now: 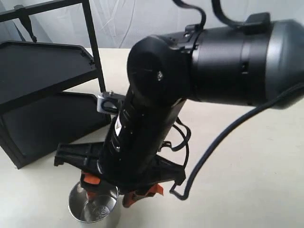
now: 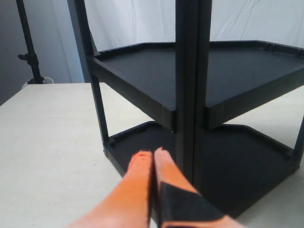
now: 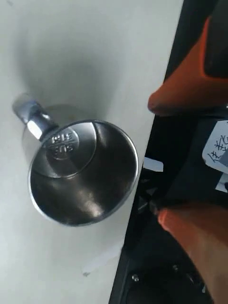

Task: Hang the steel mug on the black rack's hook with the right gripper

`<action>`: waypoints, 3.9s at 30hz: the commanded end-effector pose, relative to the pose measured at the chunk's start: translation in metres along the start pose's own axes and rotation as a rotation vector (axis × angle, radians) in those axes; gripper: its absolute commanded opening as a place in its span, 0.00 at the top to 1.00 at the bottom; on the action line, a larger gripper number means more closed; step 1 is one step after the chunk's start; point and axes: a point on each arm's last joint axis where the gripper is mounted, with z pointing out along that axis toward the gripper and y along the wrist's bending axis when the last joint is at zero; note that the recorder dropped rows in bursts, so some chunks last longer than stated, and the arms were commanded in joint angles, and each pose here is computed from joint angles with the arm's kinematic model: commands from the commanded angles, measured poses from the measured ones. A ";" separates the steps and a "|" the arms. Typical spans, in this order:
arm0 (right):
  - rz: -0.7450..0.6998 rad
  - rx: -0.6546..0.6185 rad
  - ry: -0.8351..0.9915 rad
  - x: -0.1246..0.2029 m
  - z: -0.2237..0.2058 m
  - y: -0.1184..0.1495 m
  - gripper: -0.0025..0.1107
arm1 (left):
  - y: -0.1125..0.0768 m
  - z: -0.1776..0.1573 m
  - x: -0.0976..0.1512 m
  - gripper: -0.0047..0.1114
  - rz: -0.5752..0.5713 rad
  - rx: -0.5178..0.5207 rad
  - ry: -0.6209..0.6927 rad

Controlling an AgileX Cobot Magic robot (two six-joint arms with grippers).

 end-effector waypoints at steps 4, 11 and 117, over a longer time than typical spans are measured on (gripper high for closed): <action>0.014 0.045 -0.005 -0.009 0.028 -0.005 0.51 | 0.000 -0.001 -0.001 0.95 0.001 0.000 -0.011; 0.023 0.072 -0.015 -0.019 0.052 -0.008 0.51 | 0.000 -0.001 -0.001 0.95 0.001 0.000 -0.011; -1.202 -1.026 -0.680 -0.145 -0.044 -0.012 0.99 | 0.000 -0.001 -0.001 0.95 0.001 0.000 -0.011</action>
